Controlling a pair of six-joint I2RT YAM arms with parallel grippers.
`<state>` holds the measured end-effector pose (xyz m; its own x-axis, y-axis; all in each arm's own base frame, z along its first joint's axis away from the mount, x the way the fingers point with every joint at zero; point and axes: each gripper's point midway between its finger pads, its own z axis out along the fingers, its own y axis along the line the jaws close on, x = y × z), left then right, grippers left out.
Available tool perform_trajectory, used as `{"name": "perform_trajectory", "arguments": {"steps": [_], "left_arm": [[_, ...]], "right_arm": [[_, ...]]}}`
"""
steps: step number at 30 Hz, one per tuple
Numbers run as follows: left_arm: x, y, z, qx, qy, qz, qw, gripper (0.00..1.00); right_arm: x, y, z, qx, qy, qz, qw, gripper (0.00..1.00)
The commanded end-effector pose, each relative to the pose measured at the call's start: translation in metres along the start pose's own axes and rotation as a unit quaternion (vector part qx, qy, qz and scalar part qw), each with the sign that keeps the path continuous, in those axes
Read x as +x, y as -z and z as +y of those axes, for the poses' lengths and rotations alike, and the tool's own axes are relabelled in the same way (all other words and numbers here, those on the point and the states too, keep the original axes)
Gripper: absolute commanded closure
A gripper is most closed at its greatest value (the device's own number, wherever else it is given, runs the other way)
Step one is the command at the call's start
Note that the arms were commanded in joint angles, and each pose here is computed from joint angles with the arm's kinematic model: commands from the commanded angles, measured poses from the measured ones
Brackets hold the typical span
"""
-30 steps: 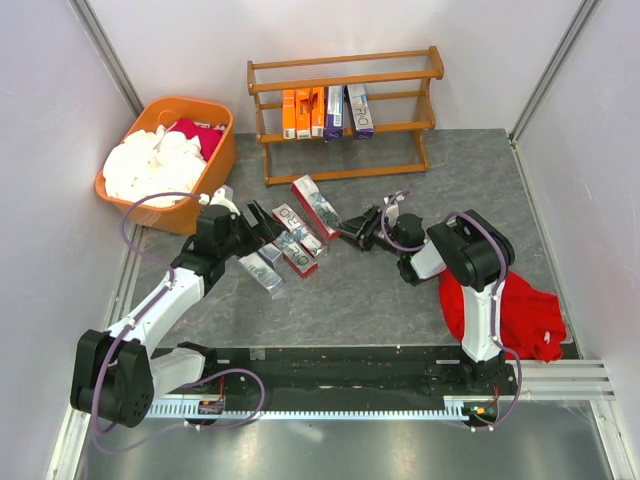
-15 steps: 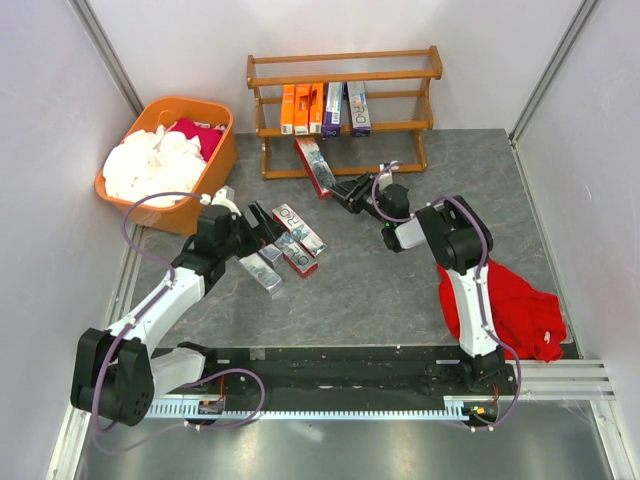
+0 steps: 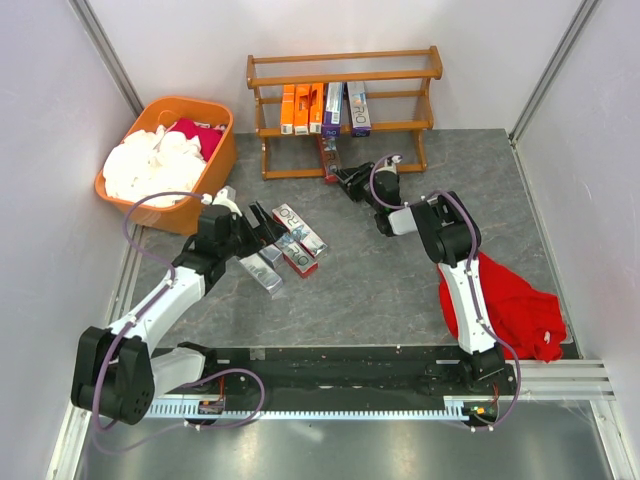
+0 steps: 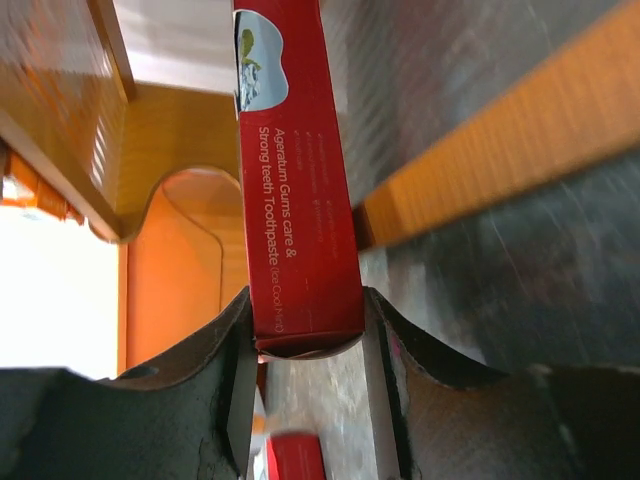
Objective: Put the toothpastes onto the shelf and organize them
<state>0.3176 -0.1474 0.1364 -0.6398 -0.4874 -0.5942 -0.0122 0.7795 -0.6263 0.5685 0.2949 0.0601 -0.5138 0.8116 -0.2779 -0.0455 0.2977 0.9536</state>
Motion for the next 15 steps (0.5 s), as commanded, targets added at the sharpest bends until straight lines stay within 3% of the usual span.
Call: {"name": "perform_trajectory", "arguments": {"steps": [1, 9, 15], "left_arm": [[-0.01, -0.001, -0.014, 0.026, -0.02, -0.007, 0.999, 0.0], [-0.013, -0.003, -0.02, 0.04, -0.019, -0.011, 0.999, 0.0], [-0.011, -0.003, -0.019, 0.041, -0.02, -0.007, 0.999, 0.0]], "right_arm": [[-0.023, -0.016, 0.012, -0.008, 0.001, -0.055, 0.998, 0.6], [-0.014, -0.016, 0.005, -0.004, -0.003, -0.055, 0.998, 0.45], [-0.001, 0.005, -0.01, 0.027, 0.005, -0.029, 0.999, 0.02]]}}
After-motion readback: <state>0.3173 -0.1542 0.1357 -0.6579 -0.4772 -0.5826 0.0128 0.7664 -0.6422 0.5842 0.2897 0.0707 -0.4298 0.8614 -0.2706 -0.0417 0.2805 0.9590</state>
